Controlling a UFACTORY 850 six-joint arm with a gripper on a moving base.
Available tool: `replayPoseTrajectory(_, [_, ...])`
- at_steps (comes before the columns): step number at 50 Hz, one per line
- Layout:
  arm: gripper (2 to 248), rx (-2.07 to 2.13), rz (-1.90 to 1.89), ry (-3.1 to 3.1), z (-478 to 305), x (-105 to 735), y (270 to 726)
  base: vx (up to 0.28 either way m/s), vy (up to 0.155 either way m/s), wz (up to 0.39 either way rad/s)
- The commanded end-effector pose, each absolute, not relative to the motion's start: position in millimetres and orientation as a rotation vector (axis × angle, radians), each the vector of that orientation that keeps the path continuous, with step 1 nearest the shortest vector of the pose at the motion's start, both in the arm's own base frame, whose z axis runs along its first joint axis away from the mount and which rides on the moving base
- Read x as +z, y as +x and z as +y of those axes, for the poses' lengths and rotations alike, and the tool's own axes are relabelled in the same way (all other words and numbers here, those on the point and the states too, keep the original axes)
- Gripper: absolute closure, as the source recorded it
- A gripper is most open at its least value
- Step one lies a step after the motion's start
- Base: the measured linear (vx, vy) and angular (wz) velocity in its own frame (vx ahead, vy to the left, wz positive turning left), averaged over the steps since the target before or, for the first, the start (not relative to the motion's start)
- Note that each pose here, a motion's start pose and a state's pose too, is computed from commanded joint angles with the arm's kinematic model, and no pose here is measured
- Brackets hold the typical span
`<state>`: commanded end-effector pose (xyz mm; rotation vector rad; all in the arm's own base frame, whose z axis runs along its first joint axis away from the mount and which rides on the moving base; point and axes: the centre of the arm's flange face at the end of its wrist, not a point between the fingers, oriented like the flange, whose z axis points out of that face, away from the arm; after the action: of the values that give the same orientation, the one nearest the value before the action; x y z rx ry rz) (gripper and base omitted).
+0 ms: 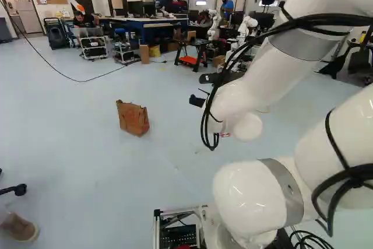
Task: Pick up the grocery bag from the ground
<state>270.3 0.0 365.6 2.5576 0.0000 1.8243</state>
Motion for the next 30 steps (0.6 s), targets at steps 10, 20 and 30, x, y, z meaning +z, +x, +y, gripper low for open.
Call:
replayPoseTrajectory(10, [3,1.824,0.0,2.558,0.0,365.6,270.3,0.018,-0.008,-0.013])
replayPoseTrajectory(20, [3,1.824,0.0,2.558,0.0,365.6,270.3,0.122,-0.011,-0.033])
replayPoseTrajectory(30, [3,1.824,0.0,2.558,0.0,365.6,270.3,0.097,-0.002,-0.008])
